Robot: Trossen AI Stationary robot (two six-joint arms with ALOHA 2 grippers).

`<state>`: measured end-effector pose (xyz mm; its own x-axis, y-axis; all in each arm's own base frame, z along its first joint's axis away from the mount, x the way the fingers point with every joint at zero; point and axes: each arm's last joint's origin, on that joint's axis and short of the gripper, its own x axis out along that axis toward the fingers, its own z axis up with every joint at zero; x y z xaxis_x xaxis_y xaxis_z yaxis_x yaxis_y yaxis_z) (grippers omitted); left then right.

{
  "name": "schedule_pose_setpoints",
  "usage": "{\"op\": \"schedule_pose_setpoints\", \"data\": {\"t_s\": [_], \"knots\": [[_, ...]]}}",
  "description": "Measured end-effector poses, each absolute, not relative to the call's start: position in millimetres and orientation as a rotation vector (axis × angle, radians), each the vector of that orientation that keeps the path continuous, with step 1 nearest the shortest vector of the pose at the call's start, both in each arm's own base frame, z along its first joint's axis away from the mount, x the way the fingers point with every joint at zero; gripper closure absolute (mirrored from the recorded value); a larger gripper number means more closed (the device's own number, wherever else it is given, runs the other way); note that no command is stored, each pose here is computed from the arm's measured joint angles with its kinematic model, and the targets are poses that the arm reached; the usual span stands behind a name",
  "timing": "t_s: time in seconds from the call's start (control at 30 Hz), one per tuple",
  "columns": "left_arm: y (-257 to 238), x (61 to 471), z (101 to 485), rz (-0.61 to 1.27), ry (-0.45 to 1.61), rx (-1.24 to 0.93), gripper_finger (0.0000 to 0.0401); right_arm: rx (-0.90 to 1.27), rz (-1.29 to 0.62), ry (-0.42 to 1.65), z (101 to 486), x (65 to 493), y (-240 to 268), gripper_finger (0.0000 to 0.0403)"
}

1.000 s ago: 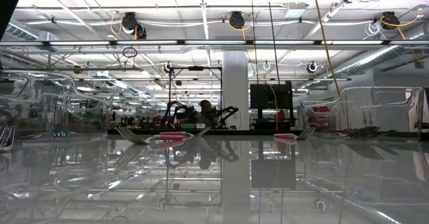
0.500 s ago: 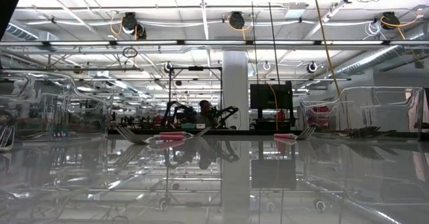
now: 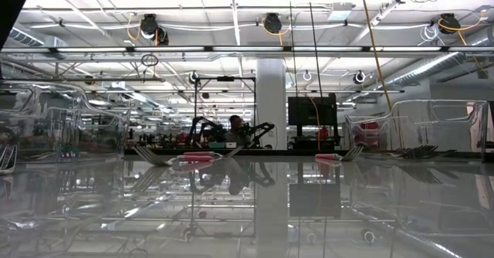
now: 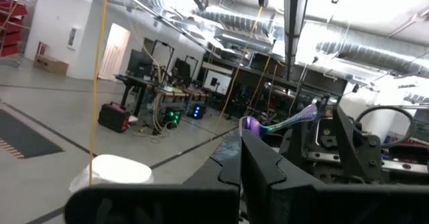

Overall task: Sort silverware by color (type)
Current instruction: Put the blue fork into the left transparent bin

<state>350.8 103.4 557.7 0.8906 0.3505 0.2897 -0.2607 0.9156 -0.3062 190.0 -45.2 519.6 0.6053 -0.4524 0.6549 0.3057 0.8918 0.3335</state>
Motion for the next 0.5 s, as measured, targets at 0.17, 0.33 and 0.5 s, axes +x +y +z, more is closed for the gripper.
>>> {"op": "schedule_pose_setpoints", "data": {"t_s": [0.17,0.33,0.5], "knots": [[104,352,556,0.324,-0.342,-0.261,0.0401,0.207,-0.457,-0.819,520,189,-50,0.0326],[104,352,556,0.325,-0.341,-0.26,0.0401,0.23,-0.471,-0.827,519,187,-56,0.0394],[105,352,552,0.34,-0.289,-0.274,0.0399,0.267,-0.474,-0.809,517,187,-60,0.0397]]}}
